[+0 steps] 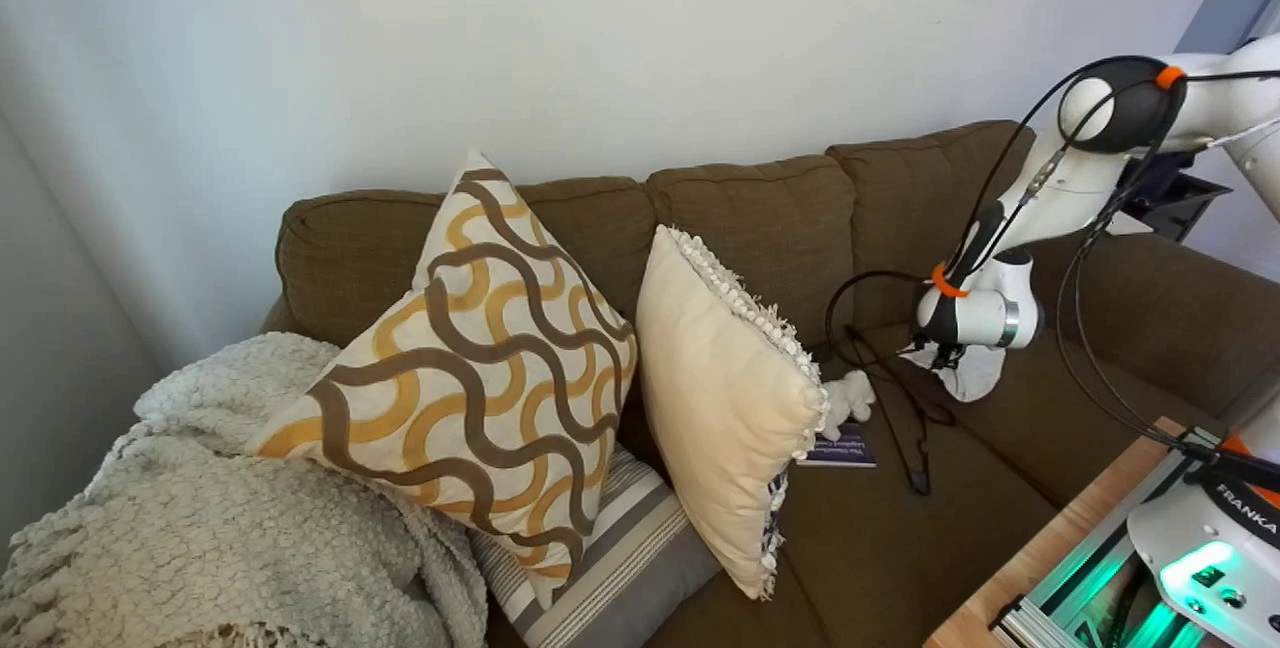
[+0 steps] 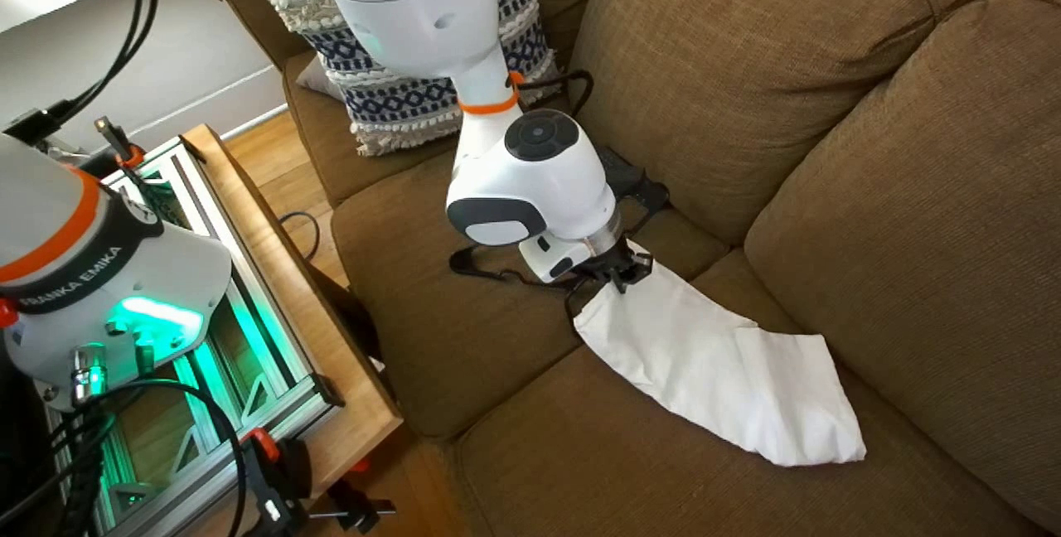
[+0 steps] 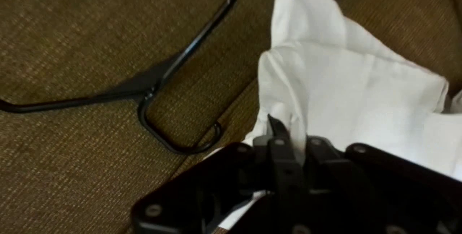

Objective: Spread the white towel on the sofa seat

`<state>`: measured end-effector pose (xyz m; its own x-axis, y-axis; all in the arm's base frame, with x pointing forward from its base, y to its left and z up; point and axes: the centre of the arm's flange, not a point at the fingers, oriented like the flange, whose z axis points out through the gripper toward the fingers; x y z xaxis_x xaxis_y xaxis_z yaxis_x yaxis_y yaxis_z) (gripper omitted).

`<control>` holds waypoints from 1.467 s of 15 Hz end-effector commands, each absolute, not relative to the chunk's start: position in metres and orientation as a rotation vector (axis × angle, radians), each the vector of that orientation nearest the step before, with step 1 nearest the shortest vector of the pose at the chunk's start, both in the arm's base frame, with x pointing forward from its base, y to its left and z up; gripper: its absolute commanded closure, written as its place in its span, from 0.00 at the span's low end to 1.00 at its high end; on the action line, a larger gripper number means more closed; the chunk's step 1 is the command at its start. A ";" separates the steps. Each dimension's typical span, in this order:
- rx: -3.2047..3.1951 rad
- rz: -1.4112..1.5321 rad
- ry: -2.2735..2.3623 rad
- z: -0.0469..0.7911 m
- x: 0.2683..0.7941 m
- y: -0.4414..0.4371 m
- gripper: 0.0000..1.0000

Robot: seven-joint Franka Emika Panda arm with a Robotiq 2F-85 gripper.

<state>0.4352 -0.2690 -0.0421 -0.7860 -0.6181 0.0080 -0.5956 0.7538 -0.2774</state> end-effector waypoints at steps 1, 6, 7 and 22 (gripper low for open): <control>-1.152 -0.215 2.740 -0.008 0.417 -0.251 0.99; -1.386 0.010 2.613 -0.006 0.418 -0.226 0.99; -1.417 0.048 2.591 -0.008 0.419 -0.222 0.99; -1.041 0.162 2.822 -0.008 0.383 -0.280 0.00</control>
<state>0.3983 -0.2530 -0.0151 -0.6523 -0.7381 -0.1721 -0.7548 0.6532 0.0596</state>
